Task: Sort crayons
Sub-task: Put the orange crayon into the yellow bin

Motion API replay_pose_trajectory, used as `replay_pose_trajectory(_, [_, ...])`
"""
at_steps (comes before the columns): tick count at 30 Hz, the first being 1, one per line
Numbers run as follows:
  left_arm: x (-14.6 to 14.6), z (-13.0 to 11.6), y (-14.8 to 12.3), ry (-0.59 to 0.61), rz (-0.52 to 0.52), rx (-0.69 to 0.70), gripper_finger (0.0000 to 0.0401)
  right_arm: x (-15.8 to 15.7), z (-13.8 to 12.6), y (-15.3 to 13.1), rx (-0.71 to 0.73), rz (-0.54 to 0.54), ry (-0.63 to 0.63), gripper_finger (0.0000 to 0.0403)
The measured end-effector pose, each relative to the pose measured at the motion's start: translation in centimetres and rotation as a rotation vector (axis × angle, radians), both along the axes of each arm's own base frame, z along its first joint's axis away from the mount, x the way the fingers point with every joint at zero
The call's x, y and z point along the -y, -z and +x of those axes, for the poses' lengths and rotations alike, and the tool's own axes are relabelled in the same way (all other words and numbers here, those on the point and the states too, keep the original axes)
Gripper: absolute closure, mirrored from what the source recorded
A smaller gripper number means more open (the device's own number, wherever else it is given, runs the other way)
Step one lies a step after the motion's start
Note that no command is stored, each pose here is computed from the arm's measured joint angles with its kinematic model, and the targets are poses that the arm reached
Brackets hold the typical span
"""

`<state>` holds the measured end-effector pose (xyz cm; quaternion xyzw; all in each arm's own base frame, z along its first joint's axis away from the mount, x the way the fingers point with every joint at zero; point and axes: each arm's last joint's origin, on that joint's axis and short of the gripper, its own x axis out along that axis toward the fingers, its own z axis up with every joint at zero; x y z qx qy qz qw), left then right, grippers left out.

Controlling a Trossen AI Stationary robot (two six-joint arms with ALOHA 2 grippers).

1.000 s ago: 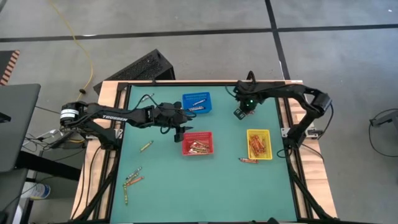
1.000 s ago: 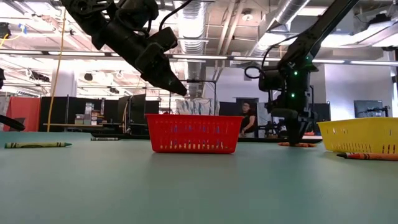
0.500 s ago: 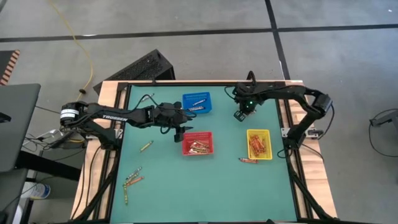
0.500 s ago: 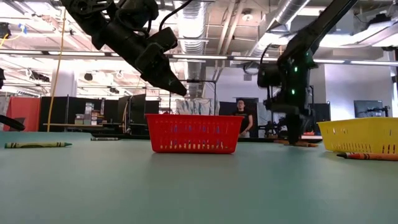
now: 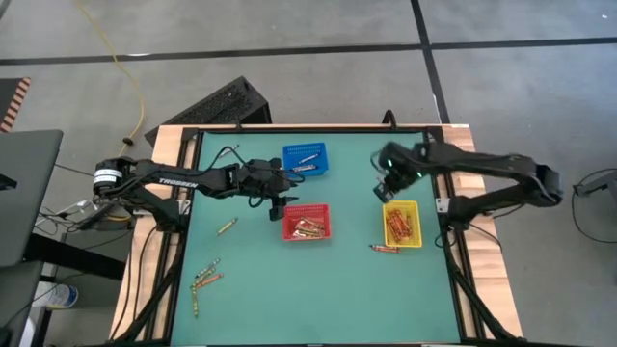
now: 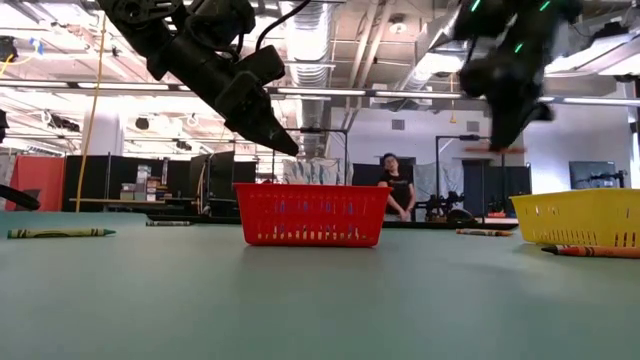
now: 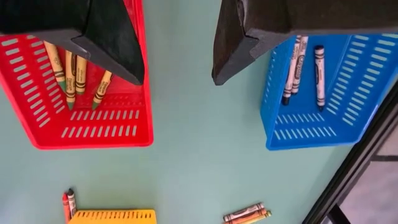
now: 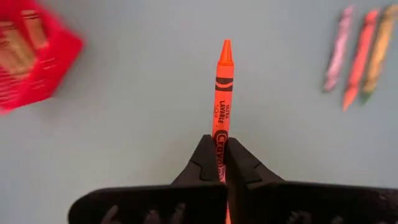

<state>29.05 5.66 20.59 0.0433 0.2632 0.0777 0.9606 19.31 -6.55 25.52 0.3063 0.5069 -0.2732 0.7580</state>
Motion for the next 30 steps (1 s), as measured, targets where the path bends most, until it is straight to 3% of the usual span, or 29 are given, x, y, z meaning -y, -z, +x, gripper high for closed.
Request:
replay_pose_trajectory(6, [0.0,0.0,0.0,0.024,0.043,-0.006,0.0224,-6.5,-2.0,-0.3,-0.024,0.123,0.068,0.0399])
replay_pose_trajectory(12, [0.0,0.2,-0.3,0.058,0.110,0.018,0.0225,-9.6,-3.2,2.0,-0.074,0.175,0.214,0.0399])
replay_pose_trajectory(20, [0.0,0.2,-0.4,0.071,0.137,0.022,0.0225,-10.3,-3.0,3.9,-0.162,0.178,0.314,0.0394])
replay_pose_trajectory(30, [0.0,0.1,-0.2,0.081,0.125,-0.001,0.0225,-9.4,-2.7,4.1,-0.210,0.168,0.300,0.0326])
